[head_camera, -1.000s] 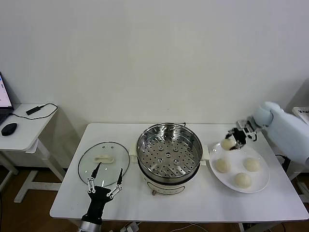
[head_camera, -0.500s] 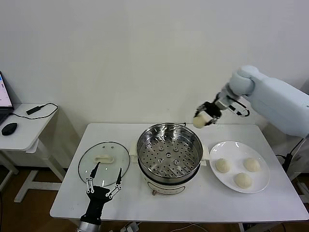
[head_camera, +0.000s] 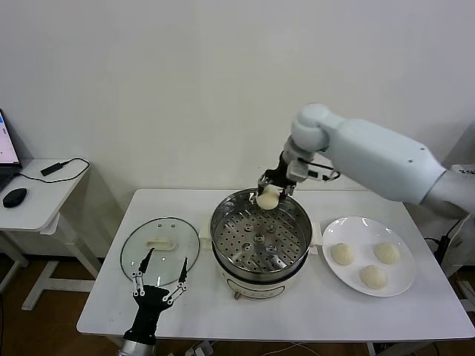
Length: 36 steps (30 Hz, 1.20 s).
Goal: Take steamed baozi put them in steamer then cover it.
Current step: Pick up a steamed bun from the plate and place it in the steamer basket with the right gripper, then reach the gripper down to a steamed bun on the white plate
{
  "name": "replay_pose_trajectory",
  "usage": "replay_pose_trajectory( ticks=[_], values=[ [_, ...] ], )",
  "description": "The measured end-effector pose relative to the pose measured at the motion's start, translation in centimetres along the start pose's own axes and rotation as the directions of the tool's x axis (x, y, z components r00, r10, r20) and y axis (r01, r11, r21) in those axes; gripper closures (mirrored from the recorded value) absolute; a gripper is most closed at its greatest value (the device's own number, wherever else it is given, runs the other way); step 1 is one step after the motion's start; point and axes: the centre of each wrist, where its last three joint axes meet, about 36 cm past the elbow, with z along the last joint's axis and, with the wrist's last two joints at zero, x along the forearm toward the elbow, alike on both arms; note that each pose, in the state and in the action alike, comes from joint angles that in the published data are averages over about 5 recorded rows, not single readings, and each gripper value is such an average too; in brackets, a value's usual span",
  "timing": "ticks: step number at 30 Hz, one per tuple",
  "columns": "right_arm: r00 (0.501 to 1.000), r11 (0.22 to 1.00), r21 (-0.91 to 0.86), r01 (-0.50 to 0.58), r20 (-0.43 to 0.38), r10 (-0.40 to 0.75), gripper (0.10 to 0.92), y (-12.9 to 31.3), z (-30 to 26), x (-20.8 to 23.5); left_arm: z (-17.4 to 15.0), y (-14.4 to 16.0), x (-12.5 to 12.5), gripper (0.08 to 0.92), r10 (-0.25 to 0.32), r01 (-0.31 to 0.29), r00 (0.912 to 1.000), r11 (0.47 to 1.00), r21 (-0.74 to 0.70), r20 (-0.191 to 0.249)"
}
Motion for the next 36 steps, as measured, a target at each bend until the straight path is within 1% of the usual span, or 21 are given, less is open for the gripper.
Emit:
replay_pose_trajectory(
  ticks=[9, 15, 18, 22, 24, 29, 33, 36],
  values=[
    [0.999, 0.999, 0.034, 0.037, 0.003, -0.037, 0.375, -1.6, -0.6, -3.3, -0.2, 0.2, -0.1, 0.177, -0.001, 0.001, 1.0000, 1.000, 0.000, 0.007],
    [0.999, 0.998, 0.044, 0.054, 0.002, -0.054, 0.362, -2.2, -0.7, -4.6, -0.3, 0.4, -0.2, 0.177, -0.003, 0.003, 0.9999, 1.000, 0.001, 0.013],
    [0.998, 0.997, 0.045, 0.055, 0.004, -0.055, 0.332, -2.2, -0.8, -5.1, -0.3, 0.5, -0.2, 0.177, -0.005, 0.005, 0.9999, 1.000, 0.000, 0.013],
    [0.999, 0.998, 0.042, 0.052, 0.003, -0.053, 0.252, -2.1, -0.8, -5.2, -0.3, 0.6, -0.2, 0.177, -0.009, 0.009, 0.9999, 1.000, 0.000, 0.013],
    [0.999, 0.998, 0.036, 0.052, 0.002, -0.052, 0.217, -1.9, -0.8, -4.9, -0.3, 0.6, -0.3, 0.177, -0.010, 0.010, 0.9999, 1.000, 0.000, 0.014],
    [0.999, 0.999, -0.028, 0.041, 0.006, -0.041, 0.200, -0.9, -0.7, -2.9, -0.4, 0.7, -0.3, 0.177, -0.015, 0.015, 0.9998, 1.000, -0.003, 0.013],
    [1.000, 0.986, -0.163, 0.023, 0.008, -0.022, 0.200, 1.3, 0.0, 0.4, -0.4, 0.7, -0.4, 0.177, -0.015, 0.015, 0.9998, 1.000, -0.003, 0.013],
    [1.000, 0.952, -0.305, 0.010, 0.006, -0.009, 0.199, 3.8, 1.0, 3.3, -0.5, 0.6, -0.4, 0.177, -0.010, 0.010, 0.9999, 1.000, -0.003, 0.013]
  ],
)
